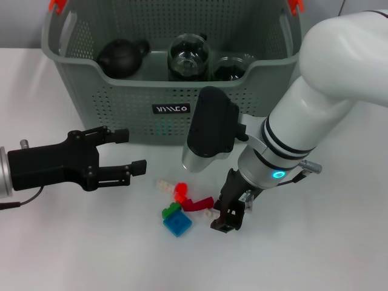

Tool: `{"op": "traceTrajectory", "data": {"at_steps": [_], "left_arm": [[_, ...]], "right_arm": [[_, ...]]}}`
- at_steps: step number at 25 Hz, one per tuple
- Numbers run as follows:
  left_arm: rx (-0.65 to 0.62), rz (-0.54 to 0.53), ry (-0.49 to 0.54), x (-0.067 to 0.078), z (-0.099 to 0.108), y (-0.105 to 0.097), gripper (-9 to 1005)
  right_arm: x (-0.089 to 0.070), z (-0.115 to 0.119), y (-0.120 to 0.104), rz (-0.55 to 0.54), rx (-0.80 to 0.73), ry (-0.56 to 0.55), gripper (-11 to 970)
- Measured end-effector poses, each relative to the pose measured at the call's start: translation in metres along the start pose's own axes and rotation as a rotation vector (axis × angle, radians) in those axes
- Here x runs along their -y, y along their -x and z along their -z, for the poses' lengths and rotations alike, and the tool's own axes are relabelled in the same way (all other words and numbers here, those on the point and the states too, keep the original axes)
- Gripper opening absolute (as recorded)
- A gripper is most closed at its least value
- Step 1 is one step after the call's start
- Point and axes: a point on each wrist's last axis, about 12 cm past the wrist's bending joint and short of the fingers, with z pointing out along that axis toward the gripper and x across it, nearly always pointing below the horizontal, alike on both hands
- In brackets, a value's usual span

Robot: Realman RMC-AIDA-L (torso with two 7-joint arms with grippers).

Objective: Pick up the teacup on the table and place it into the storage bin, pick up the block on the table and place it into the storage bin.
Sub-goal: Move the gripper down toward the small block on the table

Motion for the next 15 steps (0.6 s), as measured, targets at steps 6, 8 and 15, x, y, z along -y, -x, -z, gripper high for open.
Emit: {"op": "traceTrajectory", "data": {"at_steps": [6,8,15], "left_arm": [[0.001,-0.001,0.004,-0.0007,0.0003,0.0003,861],[0.002,-0.001,0.005,-0.0007,0.0003,0.0004,861],[0.003,-0.002,0.006,-0.001,0.0006,0.0008,861]], "right_arm": [[-0.0005,-0.0005,0.0001,0.0,0.0,0.001,339],[-0.0006,-0.0006,0.0,0.001,-0.001,0.002,332],[-0.0007,-0.0009,-0.0001,0.003,-0.004,0.0,296]]}}
